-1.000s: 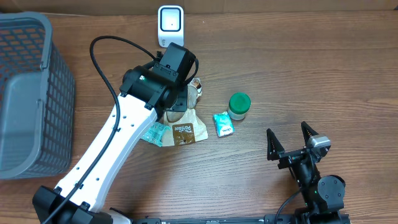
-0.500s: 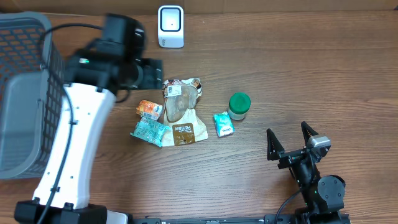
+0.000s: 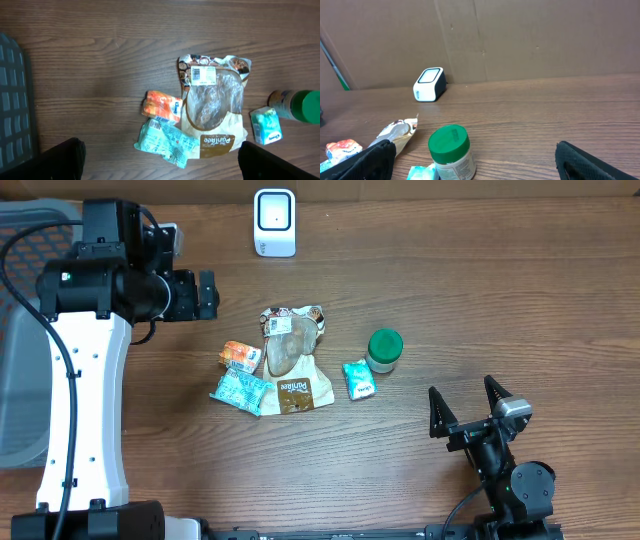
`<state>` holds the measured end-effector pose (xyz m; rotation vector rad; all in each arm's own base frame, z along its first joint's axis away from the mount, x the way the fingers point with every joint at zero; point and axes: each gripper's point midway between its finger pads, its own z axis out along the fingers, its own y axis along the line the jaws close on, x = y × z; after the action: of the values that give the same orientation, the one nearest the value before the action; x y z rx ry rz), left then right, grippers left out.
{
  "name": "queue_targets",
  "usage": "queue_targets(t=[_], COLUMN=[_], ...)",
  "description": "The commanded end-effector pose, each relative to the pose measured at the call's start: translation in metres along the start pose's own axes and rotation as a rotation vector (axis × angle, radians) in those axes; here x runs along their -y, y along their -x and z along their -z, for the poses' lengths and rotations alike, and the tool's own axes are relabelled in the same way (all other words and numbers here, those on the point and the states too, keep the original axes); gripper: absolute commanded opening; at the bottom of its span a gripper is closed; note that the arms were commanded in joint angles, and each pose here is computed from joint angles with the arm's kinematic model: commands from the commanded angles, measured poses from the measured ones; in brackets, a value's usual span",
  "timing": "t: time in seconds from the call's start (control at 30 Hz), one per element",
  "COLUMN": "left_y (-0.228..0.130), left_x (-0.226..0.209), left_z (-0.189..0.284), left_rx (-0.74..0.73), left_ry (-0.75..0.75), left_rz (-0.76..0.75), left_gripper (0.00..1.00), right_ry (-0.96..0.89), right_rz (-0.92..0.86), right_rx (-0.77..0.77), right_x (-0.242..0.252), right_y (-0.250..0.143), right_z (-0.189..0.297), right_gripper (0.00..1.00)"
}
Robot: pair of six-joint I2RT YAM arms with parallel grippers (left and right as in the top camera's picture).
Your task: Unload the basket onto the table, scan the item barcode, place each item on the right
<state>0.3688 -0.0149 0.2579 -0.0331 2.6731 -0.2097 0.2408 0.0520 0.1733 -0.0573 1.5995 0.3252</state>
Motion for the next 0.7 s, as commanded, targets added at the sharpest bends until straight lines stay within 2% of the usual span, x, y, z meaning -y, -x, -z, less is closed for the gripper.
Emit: queue_targets(t=[0.0, 0.67], left_y=[0.0041, 0.0038], left_x=[0.0066, 0.0073], left_z=[0.008, 0.0079], left_rx=[0.02, 0.018], left_ry=[-0.022, -0.023], left_rz=[-0.041, -0.043], left_gripper=[0.99, 1.0], right_ry=[-0.005, -0.002], right_rz=[0.0, 0.0], right_rx=[0.005, 0.005], right_x=[0.001, 0.0005], right_y=[-0.0017, -0.0017], right_z=[0.0, 0.0], right_gripper=[1.0, 1.0])
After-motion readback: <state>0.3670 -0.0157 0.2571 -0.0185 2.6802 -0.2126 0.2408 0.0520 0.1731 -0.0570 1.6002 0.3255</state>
